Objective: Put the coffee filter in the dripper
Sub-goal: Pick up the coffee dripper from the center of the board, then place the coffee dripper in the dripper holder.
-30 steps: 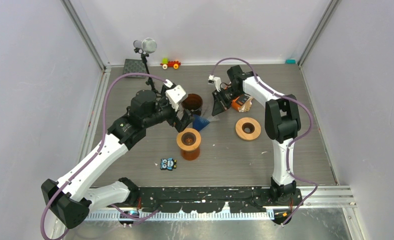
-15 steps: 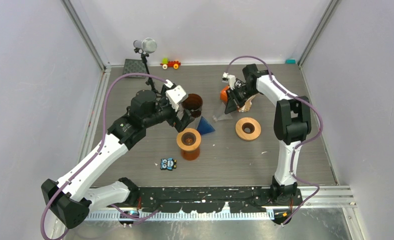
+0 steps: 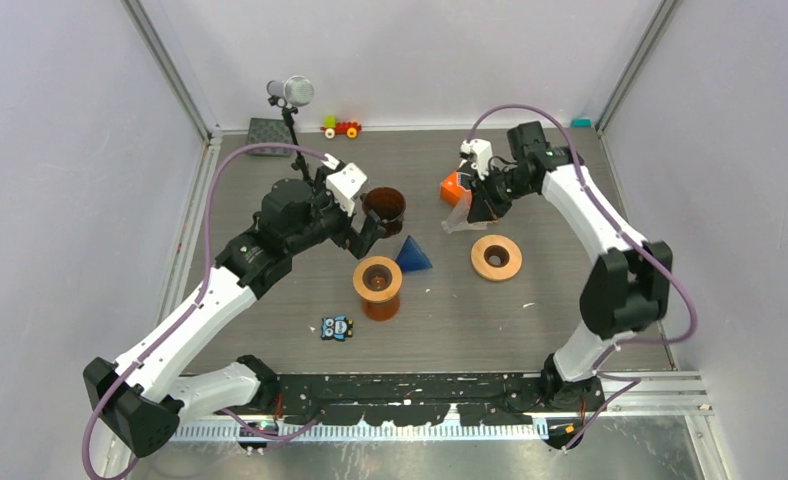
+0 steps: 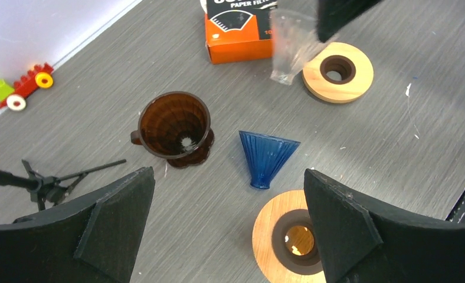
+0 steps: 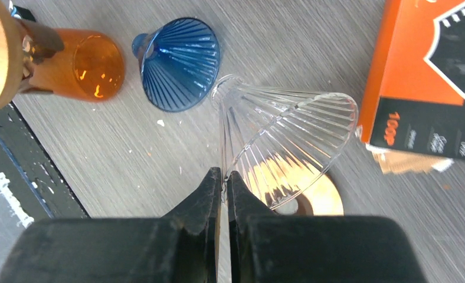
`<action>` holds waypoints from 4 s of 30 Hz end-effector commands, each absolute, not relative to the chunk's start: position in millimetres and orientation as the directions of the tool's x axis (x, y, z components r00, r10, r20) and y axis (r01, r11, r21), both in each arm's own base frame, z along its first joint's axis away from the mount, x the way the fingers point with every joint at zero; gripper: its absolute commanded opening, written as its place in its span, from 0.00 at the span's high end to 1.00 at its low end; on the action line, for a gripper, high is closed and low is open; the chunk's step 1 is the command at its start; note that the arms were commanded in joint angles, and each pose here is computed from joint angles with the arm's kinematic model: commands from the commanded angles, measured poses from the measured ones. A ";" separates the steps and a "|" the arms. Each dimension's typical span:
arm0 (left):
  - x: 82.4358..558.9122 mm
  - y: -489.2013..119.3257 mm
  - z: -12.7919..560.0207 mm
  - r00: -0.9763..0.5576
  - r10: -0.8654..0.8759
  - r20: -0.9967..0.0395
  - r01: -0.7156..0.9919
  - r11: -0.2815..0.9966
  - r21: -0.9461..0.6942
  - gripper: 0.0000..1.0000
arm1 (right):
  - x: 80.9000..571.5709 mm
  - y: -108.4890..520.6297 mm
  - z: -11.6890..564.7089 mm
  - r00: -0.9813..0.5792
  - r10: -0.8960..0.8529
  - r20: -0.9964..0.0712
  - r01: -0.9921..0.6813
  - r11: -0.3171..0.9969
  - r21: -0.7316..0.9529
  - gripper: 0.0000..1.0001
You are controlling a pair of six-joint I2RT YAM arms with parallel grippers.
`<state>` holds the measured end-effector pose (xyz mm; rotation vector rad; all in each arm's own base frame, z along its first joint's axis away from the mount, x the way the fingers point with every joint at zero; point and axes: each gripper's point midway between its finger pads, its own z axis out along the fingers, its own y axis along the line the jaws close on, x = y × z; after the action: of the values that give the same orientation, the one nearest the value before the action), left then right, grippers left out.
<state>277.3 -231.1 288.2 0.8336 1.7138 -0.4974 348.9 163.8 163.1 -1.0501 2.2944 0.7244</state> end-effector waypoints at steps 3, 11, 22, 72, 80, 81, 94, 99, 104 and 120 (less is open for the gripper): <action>296.7 -217.4 304.7 -0.251 0.176 -0.952 0.636 0.772 -0.025 0.00 | 314.4 169.7 217.6 -0.329 -0.596 -0.732 -0.853 0.520 -0.039 1.00; 286.6 -212.5 306.0 -0.409 0.130 -0.903 0.613 0.772 -0.166 0.02 | 258.2 208.4 256.9 -0.020 -0.748 -0.664 -0.886 0.321 -0.334 1.00; 272.6 -235.4 325.1 -0.503 0.113 -0.857 0.692 0.646 -0.321 0.11 | 215.4 257.4 269.0 0.302 -0.832 -0.466 -0.836 0.003 -0.549 0.99; 269.4 -264.4 263.0 -0.547 0.447 -0.708 0.804 0.517 -0.295 0.60 | 190.1 319.7 278.6 0.487 -0.844 -0.225 -0.738 -0.261 -0.622 0.99; 267.7 -265.3 262.2 -0.546 0.450 -0.707 0.806 0.513 -0.296 0.74 | 188.7 321.6 277.1 0.491 -0.844 -0.217 -0.735 -0.268 -0.622 0.99; 267.3 -265.3 262.6 -0.544 0.449 -0.708 0.807 0.511 -0.295 0.75 | 189.0 321.5 276.4 0.490 -0.845 -0.215 -0.736 -0.269 -0.621 0.99; 256.5 -253.1 260.4 -0.524 0.455 -0.720 0.811 0.523 -0.260 1.00 | 183.4 330.1 268.5 0.502 -0.841 -0.202 -0.740 -0.297 -0.603 1.00; 253.4 -247.8 254.9 -0.510 0.458 -0.728 0.815 0.528 -0.239 1.00 | 181.7 334.1 262.0 0.504 -0.842 -0.196 -0.743 -0.306 -0.595 0.99; 252.0 -247.2 251.9 -0.480 0.447 -0.755 0.827 0.518 -0.219 1.00 | 181.4 337.9 255.9 0.505 -0.844 -0.181 -0.742 -0.317 -0.590 1.00; 256.4 -245.8 238.4 -0.397 0.442 -0.804 0.853 0.500 -0.147 1.00 | 184.9 342.0 243.8 0.504 -0.852 -0.141 -0.738 -0.340 -0.583 0.99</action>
<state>247.9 -245.1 230.3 1.0343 2.1170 -0.7767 175.1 332.8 221.7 -2.2345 1.3310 -0.2204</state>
